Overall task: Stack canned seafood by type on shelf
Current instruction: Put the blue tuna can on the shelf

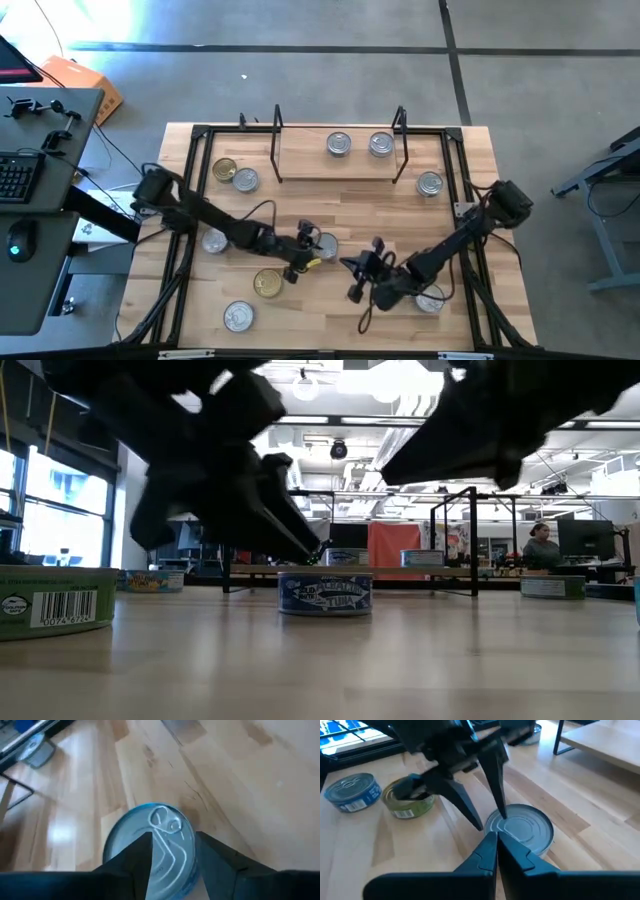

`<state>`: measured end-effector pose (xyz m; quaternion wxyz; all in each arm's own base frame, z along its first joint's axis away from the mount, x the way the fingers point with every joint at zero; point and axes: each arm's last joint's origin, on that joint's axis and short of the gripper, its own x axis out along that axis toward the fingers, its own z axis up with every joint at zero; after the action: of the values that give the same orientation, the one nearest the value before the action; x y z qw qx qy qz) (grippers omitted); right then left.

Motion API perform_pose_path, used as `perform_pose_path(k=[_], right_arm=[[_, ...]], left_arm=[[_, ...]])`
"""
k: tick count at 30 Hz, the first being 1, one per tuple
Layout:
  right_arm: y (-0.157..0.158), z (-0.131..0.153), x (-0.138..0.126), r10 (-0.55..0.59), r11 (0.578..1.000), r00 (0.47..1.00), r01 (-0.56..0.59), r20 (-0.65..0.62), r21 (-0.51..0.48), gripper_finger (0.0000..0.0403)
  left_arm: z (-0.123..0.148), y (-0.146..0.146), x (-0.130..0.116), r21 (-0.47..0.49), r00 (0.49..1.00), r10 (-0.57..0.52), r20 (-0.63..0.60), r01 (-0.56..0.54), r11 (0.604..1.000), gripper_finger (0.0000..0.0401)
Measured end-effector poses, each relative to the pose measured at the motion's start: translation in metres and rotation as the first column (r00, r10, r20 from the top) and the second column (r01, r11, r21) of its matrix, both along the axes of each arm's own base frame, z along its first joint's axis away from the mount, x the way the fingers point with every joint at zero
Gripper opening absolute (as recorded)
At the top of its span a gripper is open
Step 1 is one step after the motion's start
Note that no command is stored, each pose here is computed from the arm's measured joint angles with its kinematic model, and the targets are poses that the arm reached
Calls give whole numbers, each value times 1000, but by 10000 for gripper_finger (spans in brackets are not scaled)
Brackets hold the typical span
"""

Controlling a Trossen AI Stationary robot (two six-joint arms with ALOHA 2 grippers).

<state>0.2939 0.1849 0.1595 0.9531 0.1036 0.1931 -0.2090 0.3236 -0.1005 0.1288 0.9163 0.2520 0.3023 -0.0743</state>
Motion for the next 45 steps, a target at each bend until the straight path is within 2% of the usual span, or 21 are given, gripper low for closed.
perform_pose_path(k=[5, 9, 12, 15, 17, 20, 22, 24, 26, 32, 36, 39, 41, 45], right_arm=[[9, 0, -6, 38, 999, 999, -38, -5, -28, 4], [10, -1, -6, 89, 992, 995, -93, -50, -91, 13], [6, -2, -2, 140, 981, 985, -151, -97, -119, 45], [-1, -3, 4, 221, 960, 961, -245, -167, -138, 98], [-6, -4, 7, 293, 923, 927, -338, -234, -185, 138], [-10, -6, 10, 393, 803, 844, -508, -364, -310, 194], [-13, -7, 13, 405, 718, 804, -575, -436, -392, 223], [-17, -8, 15, 402, 655, 776, -615, -486, -439, 242], [-22, -9, 18, 388, 620, 765, -629, -514, -468, 251], [-29, -32, 28, 296, 558, 761, -628, -577, -542, 255], [-31, -51, 37, 239, 562, 792, -584, -562, -585, 255], [-33, -60, 41, 157, 606, 850, -485, -503, -630, 249], [-33, -63, 43, 144, 630, 866, -454, -480, -630, 235], [-36, -65, 44, 136, 717, 894, -386, -428, -581, 174]], left_arm=[[-9, 4, 9, -10, 990, -77, -114, 77, 997, 118], [-10, 7, 13, -31, 987, -88, -132, 85, 996, 88], [-9, 8, 13, -34, 987, -87, -134, 83, 996, 47], [-8, 7, 13, -41, 989, -84, -125, 80, 996, 9], [-7, 7, 14, -56, 990, -75, -118, 69, 996, 9], [-6, 7, 13, -83, 992, -52, -115, 42, 996, 5], [-2, 8, 12, -113, 993, -31, -113, 18, 993, 2], [3, 8, 11, -137, 995, -16, -100, 3, 991, 2], [12, 8, 10, -166, 996, -1, -84, -13, 986, 1], [28, 13, 8, -251, 997, 42, -58, -55, 966, 1], [30, 14, 8, -253, 998, 46, -51, -58, 966, 1], [30, 14, 8, -253, 998, 45, -51, -57, 966, 0], [30, 14, 8, -253, 998, 47, -51, -58, 966, 0], [30, 15, 9, -241, 998, 57, -42, -65, 968, 0]])
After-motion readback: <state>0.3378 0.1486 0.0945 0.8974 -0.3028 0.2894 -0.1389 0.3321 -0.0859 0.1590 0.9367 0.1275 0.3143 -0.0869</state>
